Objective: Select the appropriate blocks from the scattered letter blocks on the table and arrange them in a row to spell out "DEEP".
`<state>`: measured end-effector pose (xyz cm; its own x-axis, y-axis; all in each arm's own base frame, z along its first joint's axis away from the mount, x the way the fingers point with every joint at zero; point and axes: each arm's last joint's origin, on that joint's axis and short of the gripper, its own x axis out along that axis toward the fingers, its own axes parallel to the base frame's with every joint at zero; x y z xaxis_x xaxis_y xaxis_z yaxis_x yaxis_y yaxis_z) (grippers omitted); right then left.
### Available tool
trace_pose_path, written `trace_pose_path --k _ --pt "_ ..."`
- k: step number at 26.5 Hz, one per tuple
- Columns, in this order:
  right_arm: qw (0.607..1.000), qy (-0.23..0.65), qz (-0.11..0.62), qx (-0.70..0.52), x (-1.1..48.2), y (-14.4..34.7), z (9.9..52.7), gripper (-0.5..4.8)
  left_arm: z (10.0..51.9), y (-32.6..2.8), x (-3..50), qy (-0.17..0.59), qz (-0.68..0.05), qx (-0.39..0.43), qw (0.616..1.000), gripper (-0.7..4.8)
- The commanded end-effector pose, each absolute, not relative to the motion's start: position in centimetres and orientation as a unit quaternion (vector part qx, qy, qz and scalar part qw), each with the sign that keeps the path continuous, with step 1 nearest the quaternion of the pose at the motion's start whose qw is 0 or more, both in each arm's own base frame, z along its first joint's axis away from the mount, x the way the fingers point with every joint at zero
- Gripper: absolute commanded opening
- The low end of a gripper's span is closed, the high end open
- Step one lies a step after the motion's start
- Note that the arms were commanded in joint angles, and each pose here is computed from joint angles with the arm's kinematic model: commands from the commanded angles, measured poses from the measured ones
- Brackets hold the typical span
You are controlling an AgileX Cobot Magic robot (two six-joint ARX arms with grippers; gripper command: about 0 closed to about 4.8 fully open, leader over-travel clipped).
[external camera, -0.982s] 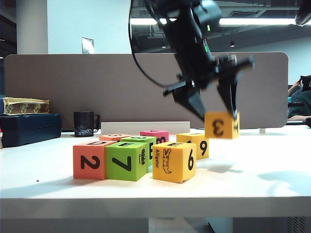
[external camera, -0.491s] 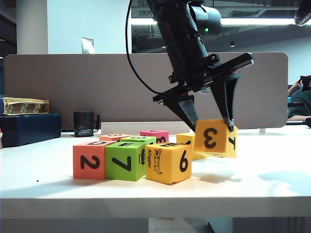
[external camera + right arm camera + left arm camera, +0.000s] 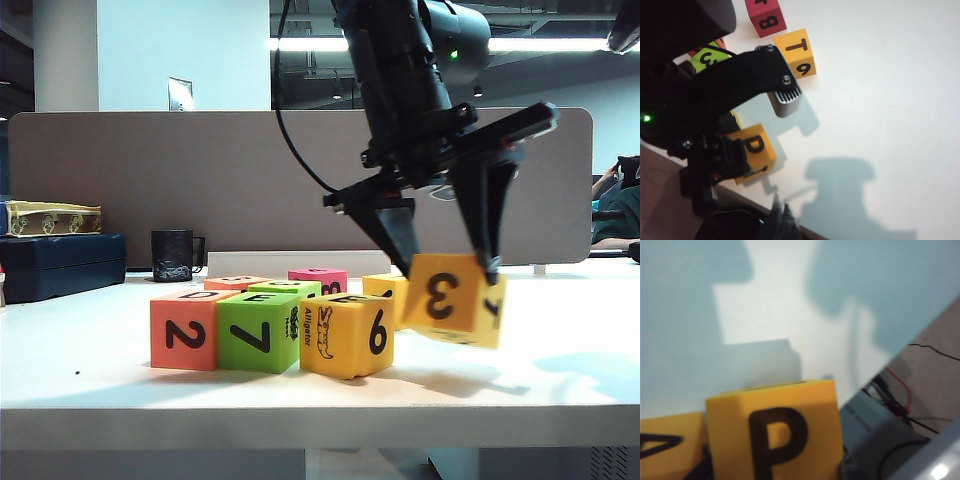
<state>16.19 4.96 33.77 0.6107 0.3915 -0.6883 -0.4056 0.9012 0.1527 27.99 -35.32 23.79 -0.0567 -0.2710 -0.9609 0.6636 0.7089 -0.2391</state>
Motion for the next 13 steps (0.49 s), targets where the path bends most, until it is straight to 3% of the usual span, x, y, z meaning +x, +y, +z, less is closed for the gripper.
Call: trace_pose_path --k 1,13 --pt "0.898 0.379 0.223 -0.011 16.14 4.95 33.91 -0.05 24.01 -34.91 28.1 0.629 -0.321 0.181 0.684 2.33" --pt "0.894 0.389 0.221 -0.011 15.99 4.9 33.76 -0.06 23.98 -34.57 28.7 0.611 -0.272 0.202 0.716 2.33"
